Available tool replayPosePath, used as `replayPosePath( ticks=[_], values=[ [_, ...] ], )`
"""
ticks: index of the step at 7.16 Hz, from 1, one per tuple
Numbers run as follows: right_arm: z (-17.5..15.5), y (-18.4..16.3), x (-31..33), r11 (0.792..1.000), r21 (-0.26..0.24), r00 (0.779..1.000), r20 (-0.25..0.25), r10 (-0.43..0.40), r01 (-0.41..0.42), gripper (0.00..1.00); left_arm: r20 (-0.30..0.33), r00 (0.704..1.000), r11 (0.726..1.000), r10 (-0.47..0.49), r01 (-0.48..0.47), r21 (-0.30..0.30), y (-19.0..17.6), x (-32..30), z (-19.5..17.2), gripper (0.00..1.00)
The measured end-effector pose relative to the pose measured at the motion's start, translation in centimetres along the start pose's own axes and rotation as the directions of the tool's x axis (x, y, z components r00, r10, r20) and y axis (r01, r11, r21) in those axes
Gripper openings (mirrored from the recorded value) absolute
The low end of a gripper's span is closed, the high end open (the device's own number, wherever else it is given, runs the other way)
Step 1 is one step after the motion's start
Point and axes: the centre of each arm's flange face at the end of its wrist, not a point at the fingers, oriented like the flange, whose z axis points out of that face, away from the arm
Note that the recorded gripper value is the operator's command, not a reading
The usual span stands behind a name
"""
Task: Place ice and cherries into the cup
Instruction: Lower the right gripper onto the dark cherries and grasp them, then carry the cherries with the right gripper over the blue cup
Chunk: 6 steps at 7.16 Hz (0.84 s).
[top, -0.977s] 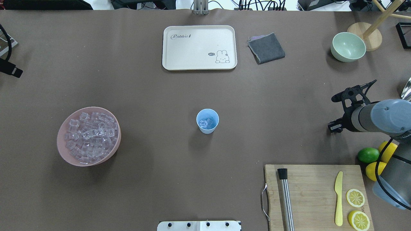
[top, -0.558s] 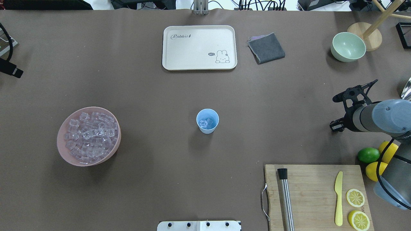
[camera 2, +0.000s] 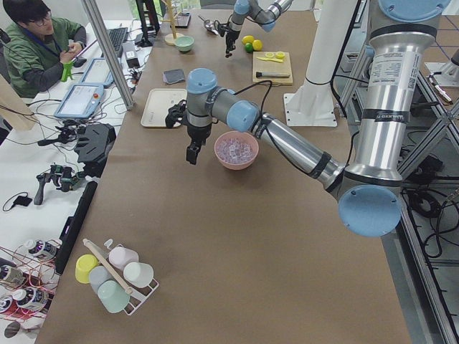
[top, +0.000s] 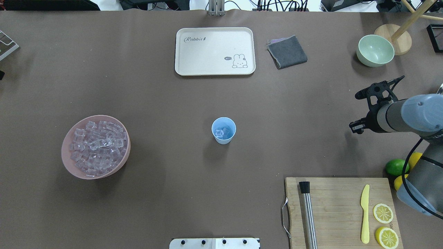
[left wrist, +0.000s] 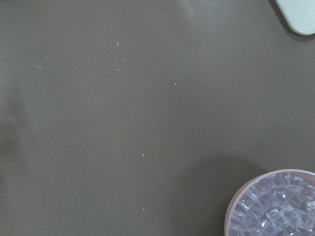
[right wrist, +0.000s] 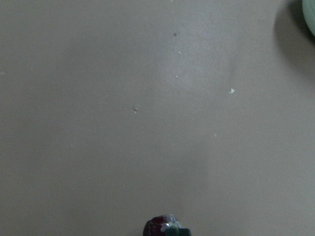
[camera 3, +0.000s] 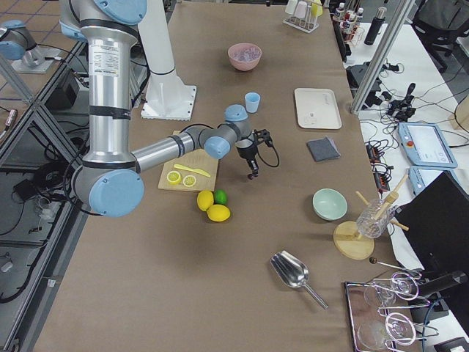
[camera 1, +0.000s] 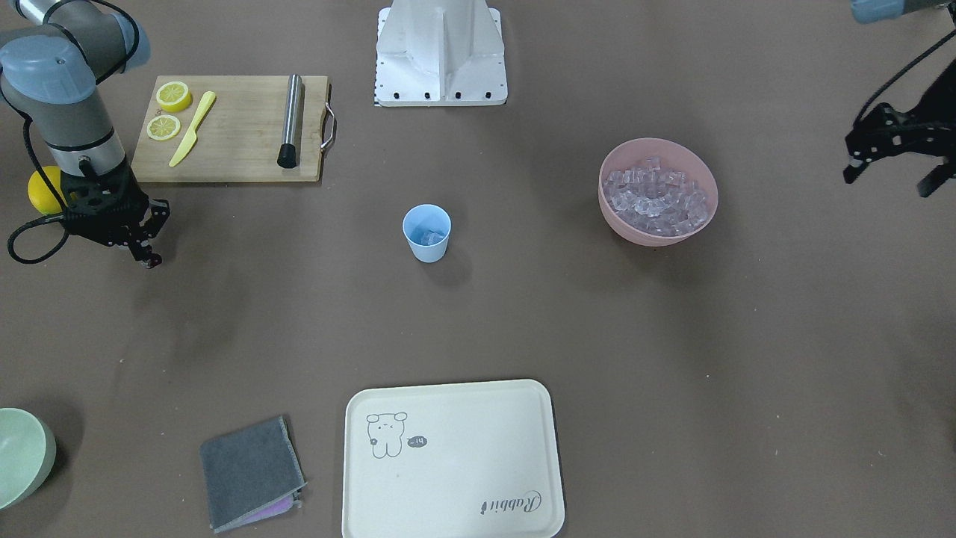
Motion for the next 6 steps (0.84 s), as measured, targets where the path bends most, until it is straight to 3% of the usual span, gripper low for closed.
replayPosePath(
  ticks=[2, 3, 6],
  values=[
    [-2.4, -5.4, -3.1, 0.996, 0.004, 0.996, 0.03, 0.085, -0.085, 0.0, 0.007, 0.993, 0.992, -0.115, 0.115, -0.041, 1.4, -6.4, 0.9, 0.98],
    [-4.2, -8.0, -5.8, 0.986, 0.003, 0.985, 0.047, 0.166, -0.166, 0.0, 0.02, 0.988, 0.985, -0.152, 0.153, -0.076, 2.3, -8.9, 2.5, 0.98],
    [-11.1, -13.5, -17.7, 0.923, -0.011, 0.913, 0.141, 0.382, -0.385, 0.0, 0.036, 0.97, 0.963, -0.239, 0.241, -0.124, 5.1, -15.9, 4.2, 0.98]
  ],
)
